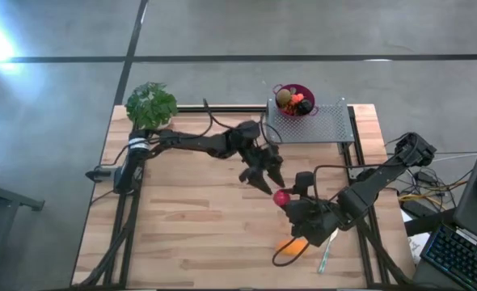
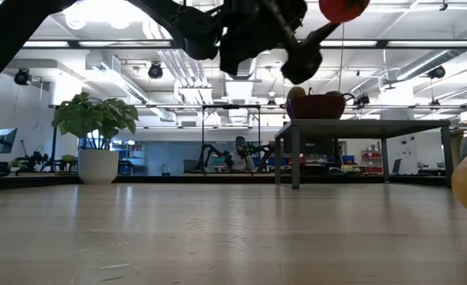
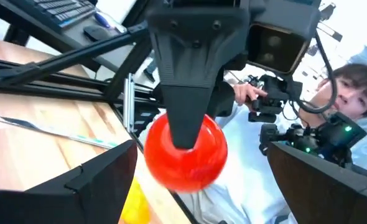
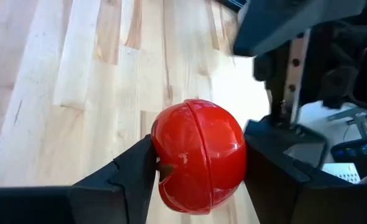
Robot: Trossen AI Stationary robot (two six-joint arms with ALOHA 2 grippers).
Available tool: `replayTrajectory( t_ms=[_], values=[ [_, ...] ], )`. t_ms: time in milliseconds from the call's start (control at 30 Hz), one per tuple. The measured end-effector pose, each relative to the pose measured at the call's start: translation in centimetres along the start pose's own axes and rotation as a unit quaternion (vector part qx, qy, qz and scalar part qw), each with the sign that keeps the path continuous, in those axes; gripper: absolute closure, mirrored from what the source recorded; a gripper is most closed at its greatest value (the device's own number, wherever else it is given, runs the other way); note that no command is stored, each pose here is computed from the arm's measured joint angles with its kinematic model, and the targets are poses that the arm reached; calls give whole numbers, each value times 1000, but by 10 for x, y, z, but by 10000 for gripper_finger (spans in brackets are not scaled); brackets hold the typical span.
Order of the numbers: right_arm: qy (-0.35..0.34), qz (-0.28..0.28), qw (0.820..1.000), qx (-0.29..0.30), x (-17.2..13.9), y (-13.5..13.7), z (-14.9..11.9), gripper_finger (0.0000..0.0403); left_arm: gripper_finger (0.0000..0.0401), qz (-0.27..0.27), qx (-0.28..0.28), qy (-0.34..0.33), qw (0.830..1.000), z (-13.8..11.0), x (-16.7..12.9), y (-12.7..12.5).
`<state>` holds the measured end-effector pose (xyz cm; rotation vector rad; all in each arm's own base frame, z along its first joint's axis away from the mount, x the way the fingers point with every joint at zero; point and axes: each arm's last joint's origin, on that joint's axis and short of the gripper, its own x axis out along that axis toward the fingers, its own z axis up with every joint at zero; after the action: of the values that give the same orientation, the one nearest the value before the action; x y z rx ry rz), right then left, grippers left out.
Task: Pick & Place Fruit
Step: Put the tomato into the violet strainer bowl on the shelf
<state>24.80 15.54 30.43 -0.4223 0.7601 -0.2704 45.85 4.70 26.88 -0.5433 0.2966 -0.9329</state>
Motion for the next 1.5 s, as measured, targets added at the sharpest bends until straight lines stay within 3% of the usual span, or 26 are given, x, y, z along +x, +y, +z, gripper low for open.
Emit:
replayTrajectory(
  t_ms=[133, 300, 467, 600, 800, 1100, 1500],
  values=[
    [5, 0, 1000, 5, -3, -4, -2, 207, 36, 20, -3, -8, 1000, 3, -19, 0],
    [23, -8, 999, 26, -14, -22, -9, 208, 36, 91, 14, -29, 995, 1, -40, -4],
    [23, -12, 997, 71, -23, -59, -12, 201, 36, 183, 47, -31, 981, -7, -47, -11],
    [27, -12, 994, 107, -26, -100, -16, 205, 36, 216, 73, -33, 973, -10, -52, -20],
    [36, -34, 984, 173, -25, -170, -31, 204, 36, 231, 86, -35, 969, -10, -56, -32],
    [15, -35, 970, 242, -14, -252, -58, 207, 36, 241, 112, -38, 963, -6, -59, -41],
    [52, -37, 958, 281, 35, -312, -92, 200, 36, 241, 93, -39, 965, -6, -59, -41]
  ],
)
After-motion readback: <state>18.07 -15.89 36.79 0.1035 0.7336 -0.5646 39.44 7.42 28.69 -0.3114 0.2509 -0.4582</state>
